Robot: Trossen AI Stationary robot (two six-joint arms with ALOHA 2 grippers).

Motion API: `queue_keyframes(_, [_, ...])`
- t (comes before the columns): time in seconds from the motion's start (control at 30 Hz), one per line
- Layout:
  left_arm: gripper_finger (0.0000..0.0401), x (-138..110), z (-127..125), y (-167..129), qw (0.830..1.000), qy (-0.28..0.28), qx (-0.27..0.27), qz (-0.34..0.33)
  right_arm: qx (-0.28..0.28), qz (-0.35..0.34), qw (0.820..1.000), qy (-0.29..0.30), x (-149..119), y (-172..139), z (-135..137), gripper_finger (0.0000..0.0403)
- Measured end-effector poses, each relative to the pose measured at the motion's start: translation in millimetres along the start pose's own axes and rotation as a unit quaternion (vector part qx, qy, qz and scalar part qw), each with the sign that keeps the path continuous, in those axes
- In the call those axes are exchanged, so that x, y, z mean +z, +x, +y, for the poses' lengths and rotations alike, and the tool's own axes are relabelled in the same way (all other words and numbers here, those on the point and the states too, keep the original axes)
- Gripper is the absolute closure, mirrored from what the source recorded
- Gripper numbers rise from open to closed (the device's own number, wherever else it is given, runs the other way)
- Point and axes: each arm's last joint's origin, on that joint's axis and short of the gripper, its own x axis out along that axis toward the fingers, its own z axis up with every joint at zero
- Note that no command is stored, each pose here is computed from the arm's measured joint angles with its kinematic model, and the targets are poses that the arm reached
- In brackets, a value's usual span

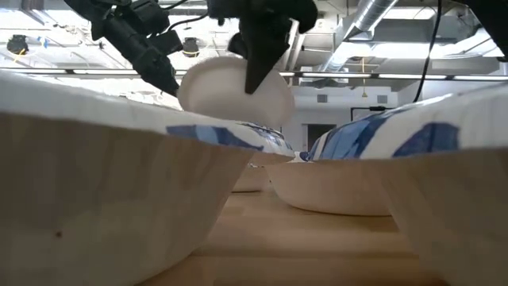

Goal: Nest bowls inside each other
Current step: Stack the blue bowl on top of the blue bowls

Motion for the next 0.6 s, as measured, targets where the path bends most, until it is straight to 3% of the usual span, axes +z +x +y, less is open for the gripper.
queue_keyframes(0.4, [0.0401,0,0,0,1.000,-0.001,0.000,-0.001,-0.009,-0.016,0.999,0.043,-3,1,-19,0.0303])
queue_keyframes(0.6, [0.0401,0,0,0,1.000,-0.001,0.000,-0.001,0.003,-0.015,0.996,0.084,-4,1,-19,0.0296])
